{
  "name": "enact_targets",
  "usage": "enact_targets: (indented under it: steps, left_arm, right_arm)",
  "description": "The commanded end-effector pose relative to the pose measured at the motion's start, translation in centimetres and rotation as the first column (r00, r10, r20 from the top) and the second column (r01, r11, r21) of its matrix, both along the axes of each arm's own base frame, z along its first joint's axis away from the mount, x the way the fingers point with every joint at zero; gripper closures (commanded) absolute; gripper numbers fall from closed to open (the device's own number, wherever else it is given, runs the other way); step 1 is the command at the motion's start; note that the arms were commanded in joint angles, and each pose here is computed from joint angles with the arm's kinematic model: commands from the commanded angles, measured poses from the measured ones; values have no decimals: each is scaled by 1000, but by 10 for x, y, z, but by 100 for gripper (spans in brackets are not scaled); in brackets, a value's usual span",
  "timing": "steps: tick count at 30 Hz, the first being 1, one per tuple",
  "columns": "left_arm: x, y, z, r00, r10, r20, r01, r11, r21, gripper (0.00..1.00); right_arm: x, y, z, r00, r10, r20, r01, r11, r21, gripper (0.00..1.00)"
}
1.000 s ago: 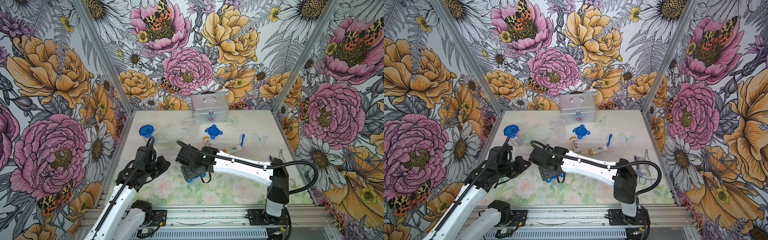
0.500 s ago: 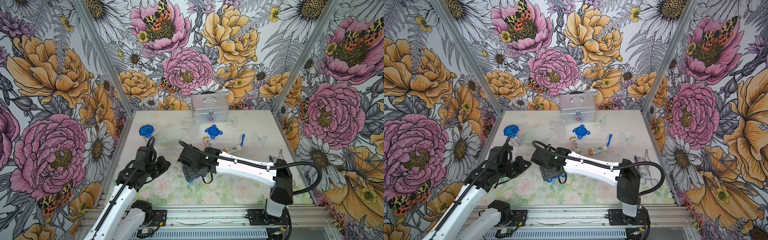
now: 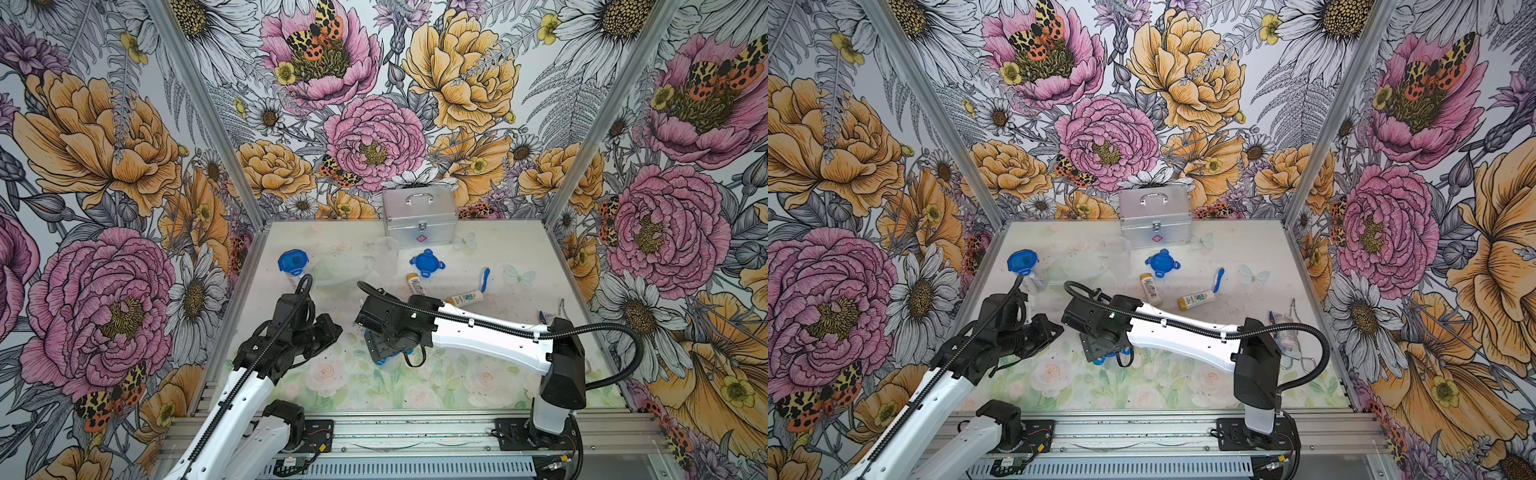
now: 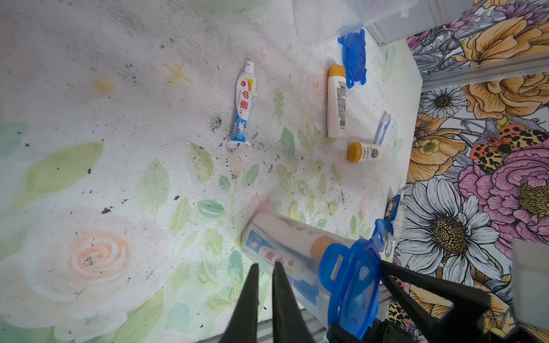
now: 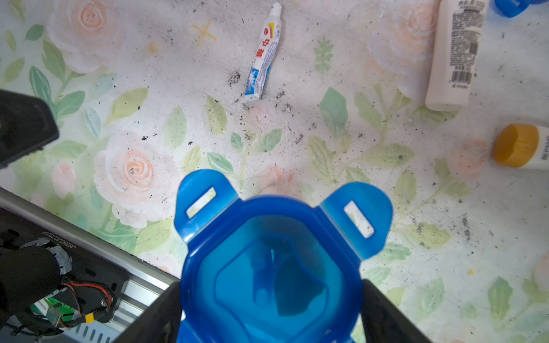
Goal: Pack away toiletry kits
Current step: Close the lid on the container.
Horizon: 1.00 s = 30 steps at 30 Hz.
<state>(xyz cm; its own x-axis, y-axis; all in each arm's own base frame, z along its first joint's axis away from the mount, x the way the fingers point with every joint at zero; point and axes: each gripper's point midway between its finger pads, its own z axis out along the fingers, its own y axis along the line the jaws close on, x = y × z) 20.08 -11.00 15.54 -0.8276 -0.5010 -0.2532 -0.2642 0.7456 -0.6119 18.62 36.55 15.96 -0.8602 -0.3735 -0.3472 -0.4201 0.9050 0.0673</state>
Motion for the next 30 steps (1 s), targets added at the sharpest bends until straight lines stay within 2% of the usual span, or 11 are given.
enact_targets:
  steps: [1,22,28,30]
  left_arm:
    - [1,1,8,1000,-6,26,5,1000,21,88]
    - [-4,1,7,1000,-24,19,23,999,31,88]
    - [-3,0,8,999,-34,20,34,999,40,88]
    - [-2,1,9,999,-35,22,34,998,43,88]
  right_arm:
    - [-10,-7,-7,999,-20,-34,19,999,-37,29]
    - [-10,0,-15,999,-11,-35,9,998,-69,29]
    - [-10,0,-17,999,-11,-35,8,997,-77,26]
    - [-10,0,-15,999,-10,-32,8,997,-71,22]
